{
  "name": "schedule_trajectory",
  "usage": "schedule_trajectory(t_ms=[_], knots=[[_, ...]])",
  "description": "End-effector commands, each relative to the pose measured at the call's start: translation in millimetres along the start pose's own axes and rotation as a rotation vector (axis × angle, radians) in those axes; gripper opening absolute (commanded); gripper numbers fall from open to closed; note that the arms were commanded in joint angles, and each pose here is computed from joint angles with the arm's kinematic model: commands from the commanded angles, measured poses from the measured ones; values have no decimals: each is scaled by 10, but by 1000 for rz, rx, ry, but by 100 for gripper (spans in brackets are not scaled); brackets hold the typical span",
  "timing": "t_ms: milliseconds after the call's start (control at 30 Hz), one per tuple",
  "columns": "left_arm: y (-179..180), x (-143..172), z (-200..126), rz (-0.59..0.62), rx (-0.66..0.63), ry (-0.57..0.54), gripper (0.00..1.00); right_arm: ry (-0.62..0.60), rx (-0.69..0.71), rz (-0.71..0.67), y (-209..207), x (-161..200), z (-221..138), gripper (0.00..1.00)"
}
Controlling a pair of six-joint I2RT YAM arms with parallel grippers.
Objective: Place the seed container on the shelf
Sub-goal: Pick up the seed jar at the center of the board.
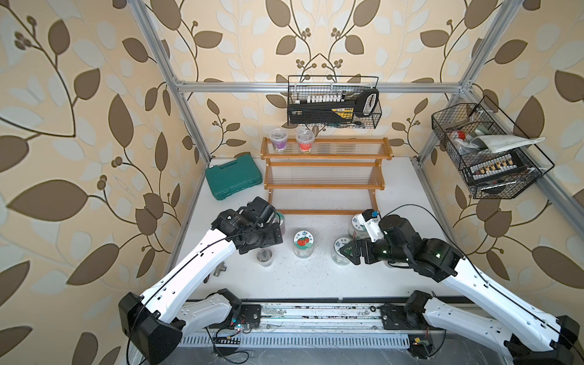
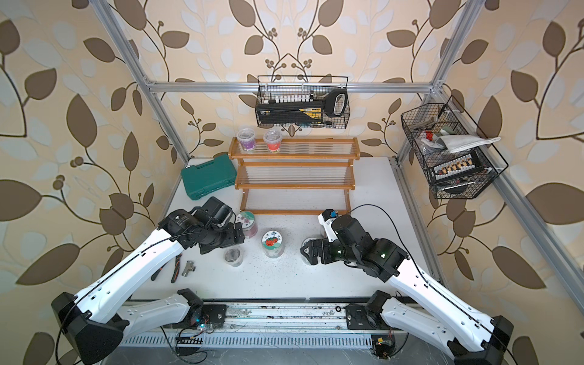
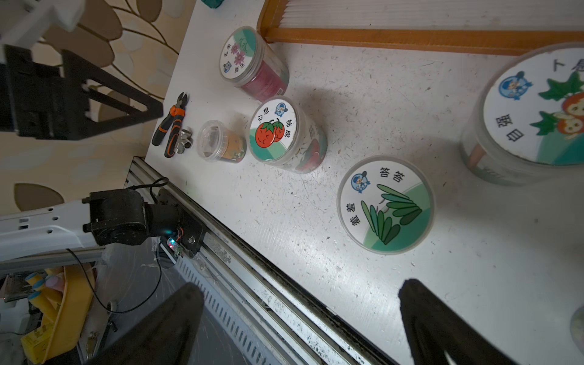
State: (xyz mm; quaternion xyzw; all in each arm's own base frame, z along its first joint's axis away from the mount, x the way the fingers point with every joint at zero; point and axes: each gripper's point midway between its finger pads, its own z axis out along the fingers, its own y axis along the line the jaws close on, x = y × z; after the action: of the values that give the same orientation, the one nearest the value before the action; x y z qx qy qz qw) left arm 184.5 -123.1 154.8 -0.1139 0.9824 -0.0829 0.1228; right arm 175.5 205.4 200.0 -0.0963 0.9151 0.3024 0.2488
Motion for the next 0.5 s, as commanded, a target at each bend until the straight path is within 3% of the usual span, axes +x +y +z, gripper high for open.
schedule_trajectory(t_ms=[0, 467], knots=[[57, 128, 120, -78, 12, 42, 98, 2, -75, 16, 105, -7, 106, 99], [192, 250, 685, -93, -126, 140, 99, 52, -155, 7, 201, 103, 343, 99]])
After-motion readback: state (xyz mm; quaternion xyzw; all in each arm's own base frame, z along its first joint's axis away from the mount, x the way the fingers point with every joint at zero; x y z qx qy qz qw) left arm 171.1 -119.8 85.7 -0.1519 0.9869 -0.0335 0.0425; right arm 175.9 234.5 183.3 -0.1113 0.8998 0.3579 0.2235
